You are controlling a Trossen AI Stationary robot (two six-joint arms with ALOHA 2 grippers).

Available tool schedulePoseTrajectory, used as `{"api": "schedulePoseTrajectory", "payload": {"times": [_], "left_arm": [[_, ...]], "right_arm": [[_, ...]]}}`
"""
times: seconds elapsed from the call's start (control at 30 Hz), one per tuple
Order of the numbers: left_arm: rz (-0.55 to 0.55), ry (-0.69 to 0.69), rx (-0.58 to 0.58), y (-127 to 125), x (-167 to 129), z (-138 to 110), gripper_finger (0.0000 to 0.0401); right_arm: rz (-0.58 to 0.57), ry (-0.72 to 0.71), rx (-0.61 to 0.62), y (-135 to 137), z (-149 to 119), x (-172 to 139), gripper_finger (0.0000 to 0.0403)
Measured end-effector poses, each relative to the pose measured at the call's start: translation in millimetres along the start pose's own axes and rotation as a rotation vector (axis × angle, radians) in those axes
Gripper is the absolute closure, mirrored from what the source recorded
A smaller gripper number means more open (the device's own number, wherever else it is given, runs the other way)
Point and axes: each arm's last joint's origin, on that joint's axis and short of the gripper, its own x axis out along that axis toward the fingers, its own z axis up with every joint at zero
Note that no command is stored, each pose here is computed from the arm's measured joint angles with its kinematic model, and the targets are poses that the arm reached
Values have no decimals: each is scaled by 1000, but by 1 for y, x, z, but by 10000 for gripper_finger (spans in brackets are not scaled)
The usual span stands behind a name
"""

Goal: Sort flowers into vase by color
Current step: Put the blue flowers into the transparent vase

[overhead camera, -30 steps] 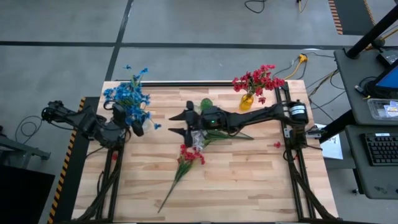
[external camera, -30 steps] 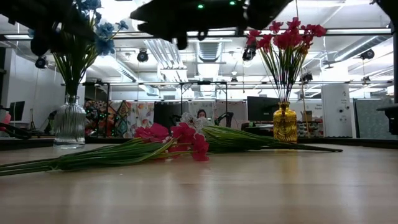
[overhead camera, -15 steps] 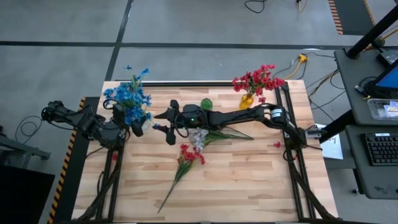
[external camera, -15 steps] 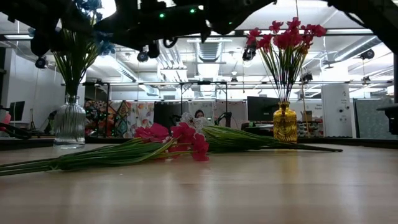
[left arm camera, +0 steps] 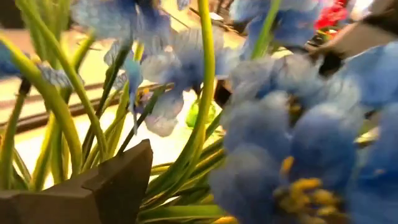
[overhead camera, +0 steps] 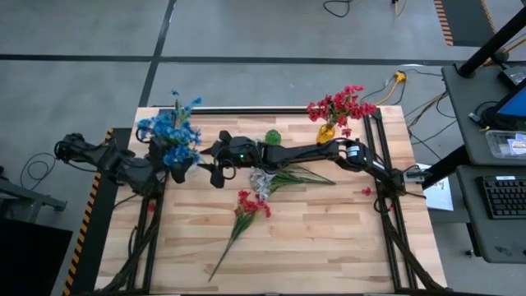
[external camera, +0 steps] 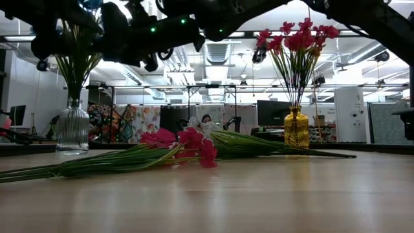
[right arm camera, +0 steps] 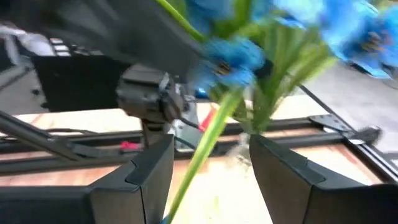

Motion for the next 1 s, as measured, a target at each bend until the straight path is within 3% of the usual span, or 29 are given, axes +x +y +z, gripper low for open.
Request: {"api": "schedulePoseTrajectory", "payload": {"times": [0.5, 0.73, 1.0], "left_arm": [[-99, 85, -16, 1, -25, 39, 58], [-136, 184, 21, 4, -31, 44, 58], [-154, 181, 7, 7, -41, 57, 58]], "right_arm": [[-35, 11, -2, -11, -1, 0, 200], [-39, 24, -15, -14, -2, 0, 200], [-38, 13, -28, -14, 4, -3, 200]]}}
